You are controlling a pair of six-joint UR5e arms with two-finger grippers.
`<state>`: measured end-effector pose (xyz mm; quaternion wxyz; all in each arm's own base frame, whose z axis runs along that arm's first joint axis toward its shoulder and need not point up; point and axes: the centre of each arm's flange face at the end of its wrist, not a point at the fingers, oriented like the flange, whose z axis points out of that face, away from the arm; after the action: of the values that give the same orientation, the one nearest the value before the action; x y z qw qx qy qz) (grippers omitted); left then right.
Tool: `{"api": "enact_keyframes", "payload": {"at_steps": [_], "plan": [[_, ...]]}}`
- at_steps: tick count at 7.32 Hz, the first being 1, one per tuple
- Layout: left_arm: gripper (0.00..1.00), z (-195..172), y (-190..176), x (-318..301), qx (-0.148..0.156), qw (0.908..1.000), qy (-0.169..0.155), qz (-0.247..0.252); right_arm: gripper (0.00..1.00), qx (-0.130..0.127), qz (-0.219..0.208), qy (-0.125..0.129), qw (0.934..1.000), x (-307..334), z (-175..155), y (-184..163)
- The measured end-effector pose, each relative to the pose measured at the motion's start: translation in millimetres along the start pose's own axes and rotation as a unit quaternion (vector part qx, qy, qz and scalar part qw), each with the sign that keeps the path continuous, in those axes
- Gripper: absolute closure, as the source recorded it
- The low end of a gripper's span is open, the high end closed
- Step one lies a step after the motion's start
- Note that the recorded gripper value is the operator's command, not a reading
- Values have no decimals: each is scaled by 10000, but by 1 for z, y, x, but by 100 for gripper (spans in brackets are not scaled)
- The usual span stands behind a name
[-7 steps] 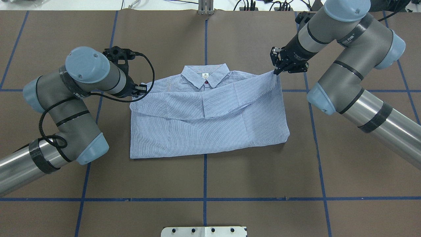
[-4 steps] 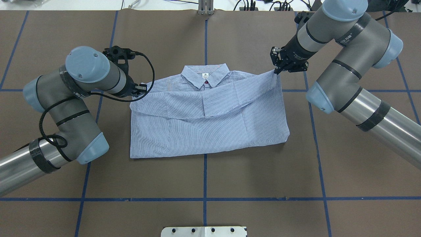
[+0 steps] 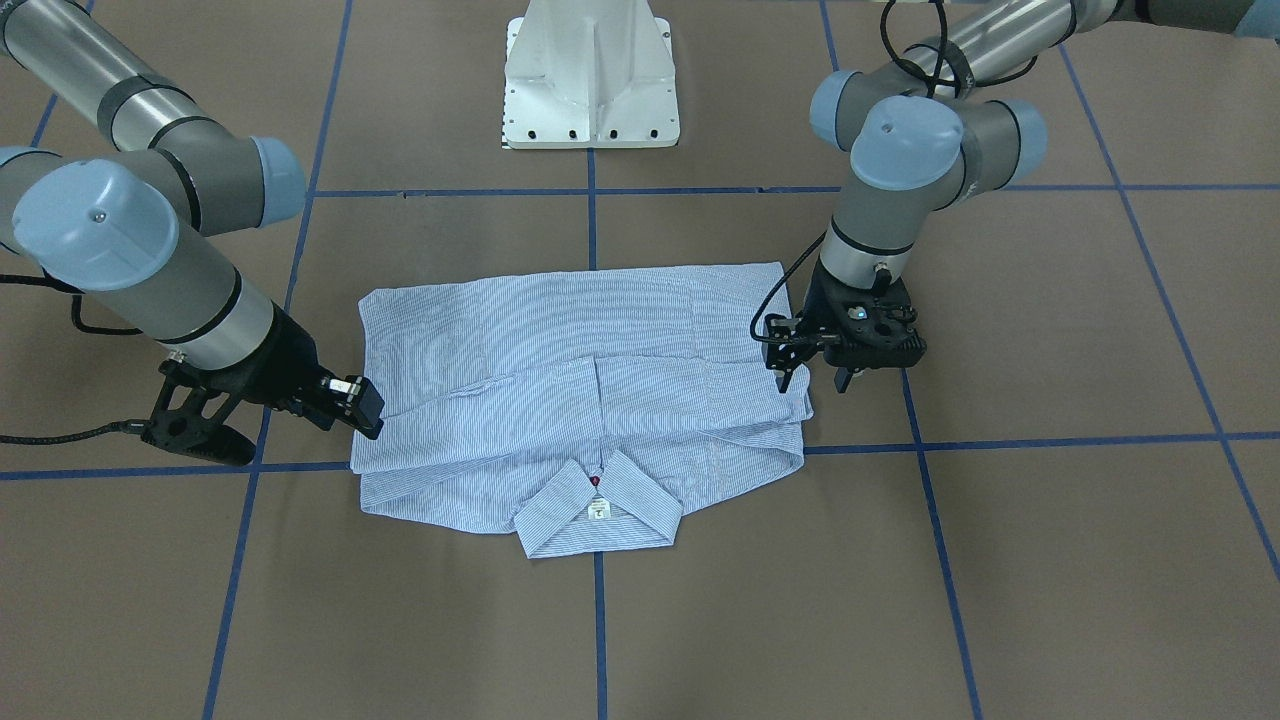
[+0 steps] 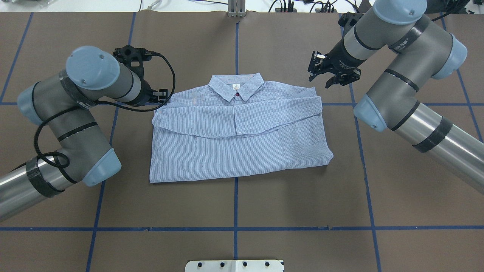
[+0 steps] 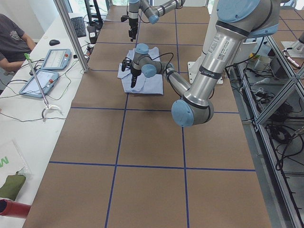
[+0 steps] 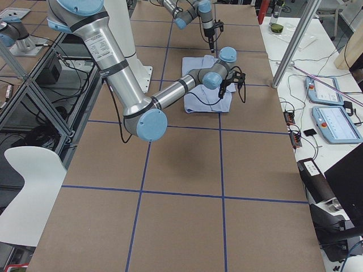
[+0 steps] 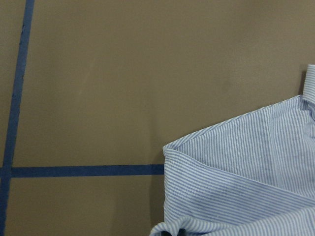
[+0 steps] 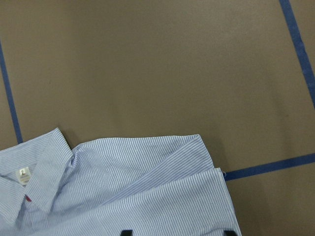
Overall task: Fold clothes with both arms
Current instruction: 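Move the right gripper to the folded side edge while the left holds still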
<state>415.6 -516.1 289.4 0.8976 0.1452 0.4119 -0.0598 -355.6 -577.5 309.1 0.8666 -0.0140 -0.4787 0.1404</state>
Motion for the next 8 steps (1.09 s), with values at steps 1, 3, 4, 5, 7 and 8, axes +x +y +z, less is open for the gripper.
{"api": "enact_keyframes", "payload": {"at_steps": [1,3,4,5,7,8], "plan": [[0,-22,1,4,10,10000,-3,-21,0,-39,-130,-80,9999,7,-9,19],[0,-50,6,10,4,9999,-3,-131,0,-266,-282,-1,9992,31,3,63],[0,-53,8,12,-1,9998,2,-193,0,-421,-306,150,9985,45,22,81],[0,-54,9,13,-5,9997,1,-250,0,-563,-315,304,9974,58,40,97],[0,-53,10,14,2,9994,-6,-341,2,-773,-361,496,9951,69,67,121],[0,-52,10,13,3,9993,-14,-364,3,-832,-404,548,9942,70,75,129]]}}
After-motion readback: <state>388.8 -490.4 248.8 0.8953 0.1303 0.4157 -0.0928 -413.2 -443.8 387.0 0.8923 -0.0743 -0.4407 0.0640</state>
